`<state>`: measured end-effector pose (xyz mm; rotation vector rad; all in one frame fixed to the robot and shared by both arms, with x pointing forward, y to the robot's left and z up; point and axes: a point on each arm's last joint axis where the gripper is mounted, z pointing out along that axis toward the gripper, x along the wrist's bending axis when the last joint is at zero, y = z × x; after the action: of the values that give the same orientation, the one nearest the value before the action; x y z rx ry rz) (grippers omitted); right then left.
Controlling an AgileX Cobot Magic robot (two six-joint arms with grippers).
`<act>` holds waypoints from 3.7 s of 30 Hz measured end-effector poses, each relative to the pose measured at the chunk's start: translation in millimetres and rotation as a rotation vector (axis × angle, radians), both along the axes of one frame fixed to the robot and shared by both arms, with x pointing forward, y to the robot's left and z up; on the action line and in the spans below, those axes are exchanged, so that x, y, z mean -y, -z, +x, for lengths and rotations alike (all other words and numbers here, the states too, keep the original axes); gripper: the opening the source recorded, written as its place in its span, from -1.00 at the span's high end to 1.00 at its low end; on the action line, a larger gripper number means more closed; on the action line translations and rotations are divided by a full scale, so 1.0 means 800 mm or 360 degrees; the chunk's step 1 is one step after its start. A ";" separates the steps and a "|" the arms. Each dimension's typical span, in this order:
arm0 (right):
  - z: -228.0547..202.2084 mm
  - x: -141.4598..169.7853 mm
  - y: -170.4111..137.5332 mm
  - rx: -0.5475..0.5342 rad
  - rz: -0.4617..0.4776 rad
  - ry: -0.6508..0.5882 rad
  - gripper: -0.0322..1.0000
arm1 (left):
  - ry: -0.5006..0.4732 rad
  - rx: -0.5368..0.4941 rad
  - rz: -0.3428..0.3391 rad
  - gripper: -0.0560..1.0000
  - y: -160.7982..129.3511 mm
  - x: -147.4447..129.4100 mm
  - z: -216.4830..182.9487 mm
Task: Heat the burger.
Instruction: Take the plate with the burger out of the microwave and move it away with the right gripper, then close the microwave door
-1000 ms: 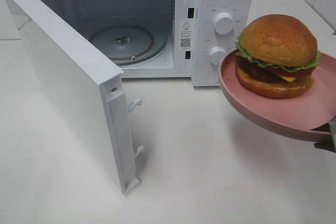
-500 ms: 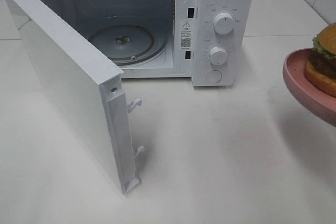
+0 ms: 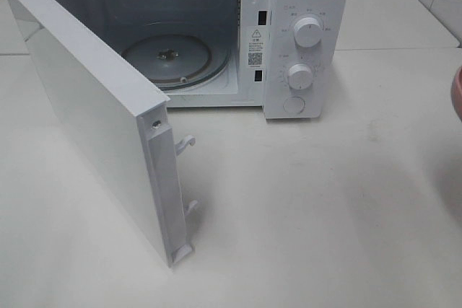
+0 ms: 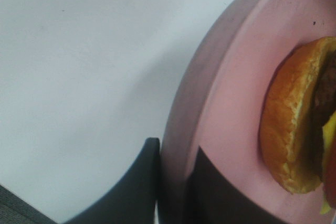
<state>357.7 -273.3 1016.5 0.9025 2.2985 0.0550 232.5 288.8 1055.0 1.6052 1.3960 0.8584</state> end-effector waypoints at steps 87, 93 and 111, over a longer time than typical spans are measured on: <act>0.093 -0.042 0.180 -0.0075 -0.0101 0.1248 0.15 | 0.0000 0.0000 0.0000 -0.99 0.000 0.000 0.000; 0.094 -0.045 0.148 0.0007 0.0075 0.1190 0.14 | 0.0000 0.0000 0.0000 -0.99 0.000 0.000 0.000; 0.068 -0.057 0.080 -0.0106 0.0551 0.0924 -0.43 | 0.0000 0.0000 0.0000 -0.99 0.000 0.000 0.000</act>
<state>411.8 -227.9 952.4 1.7392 2.0298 0.1755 232.5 288.8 1055.0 1.6052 1.3960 0.8584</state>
